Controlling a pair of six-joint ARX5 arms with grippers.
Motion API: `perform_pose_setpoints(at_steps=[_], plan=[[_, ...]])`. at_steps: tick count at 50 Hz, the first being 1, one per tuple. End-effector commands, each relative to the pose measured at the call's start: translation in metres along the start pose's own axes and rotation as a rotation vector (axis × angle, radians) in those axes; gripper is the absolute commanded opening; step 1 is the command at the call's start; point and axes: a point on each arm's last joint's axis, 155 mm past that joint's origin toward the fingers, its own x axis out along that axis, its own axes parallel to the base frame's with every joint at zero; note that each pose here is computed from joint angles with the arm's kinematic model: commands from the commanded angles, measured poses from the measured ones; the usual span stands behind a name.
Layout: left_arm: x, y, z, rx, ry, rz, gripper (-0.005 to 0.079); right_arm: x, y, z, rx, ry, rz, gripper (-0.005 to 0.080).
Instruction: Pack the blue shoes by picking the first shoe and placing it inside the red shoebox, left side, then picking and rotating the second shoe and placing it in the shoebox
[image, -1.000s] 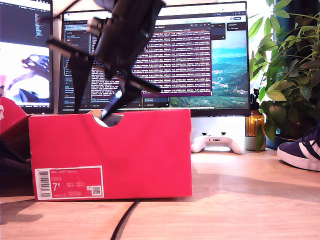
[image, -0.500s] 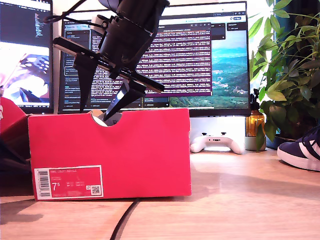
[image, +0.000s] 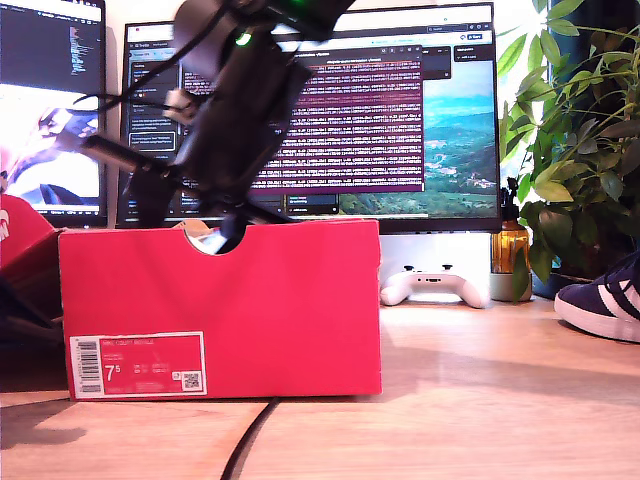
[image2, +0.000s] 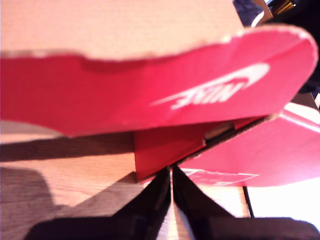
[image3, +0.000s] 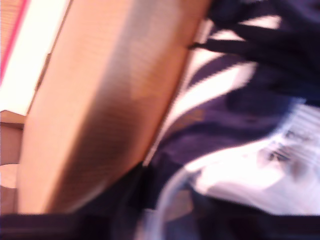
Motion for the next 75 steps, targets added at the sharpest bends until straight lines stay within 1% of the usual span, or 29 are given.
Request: perform_pose_setpoints(at_steps=[1, 16, 24, 36, 39, 45, 47, 55, 60, 67, 75], plan=[[0.001, -0.004, 0.004, 0.004, -0.009, -0.01, -0.0019, 0.002, -0.001, 0.006, 0.001, -0.017, -0.006, -0.0013], [0.001, -0.004, 0.004, 0.004, -0.009, -0.01, -0.002, -0.01, -0.007, 0.015, -0.028, -0.024, -0.077, -0.0013], [0.001, -0.004, 0.004, 0.004, -0.009, -0.01, -0.002, -0.01, -0.012, 0.01, -0.039, -0.014, -0.11, -0.0013], [0.001, -0.004, 0.004, 0.004, -0.009, -0.01, -0.002, -0.01, -0.008, 0.002, -0.048, 0.009, -0.112, -0.0011], [0.001, -0.004, 0.004, 0.004, -0.009, -0.01, -0.002, -0.009, -0.002, 0.001, -0.056, 0.006, -0.103, 0.0036], [0.001, -0.004, 0.004, 0.004, -0.009, -0.01, -0.002, -0.008, 0.009, -0.002, -0.064, 0.003, -0.078, 0.0257], [0.001, -0.004, 0.004, 0.004, -0.009, -0.01, -0.002, -0.008, 0.012, -0.002, -0.064, 0.006, -0.067, 0.0287], [0.001, -0.004, 0.004, 0.004, -0.008, -0.009, -0.002, -0.008, 0.016, -0.003, -0.069, 0.005, -0.058, 0.0298], [0.001, -0.004, 0.004, 0.004, -0.009, -0.01, -0.002, -0.013, 0.015, 0.0, -0.065, 0.012, -0.065, 0.0343], [0.001, -0.004, 0.004, 0.004, -0.009, -0.01, -0.002, -0.031, 0.004, 0.003, -0.051, 0.06, -0.107, 0.0346], [0.001, -0.004, 0.004, 0.004, -0.009, -0.01, -0.0019, -0.055, -0.011, -0.006, -0.027, 0.155, -0.17, 0.0346]])
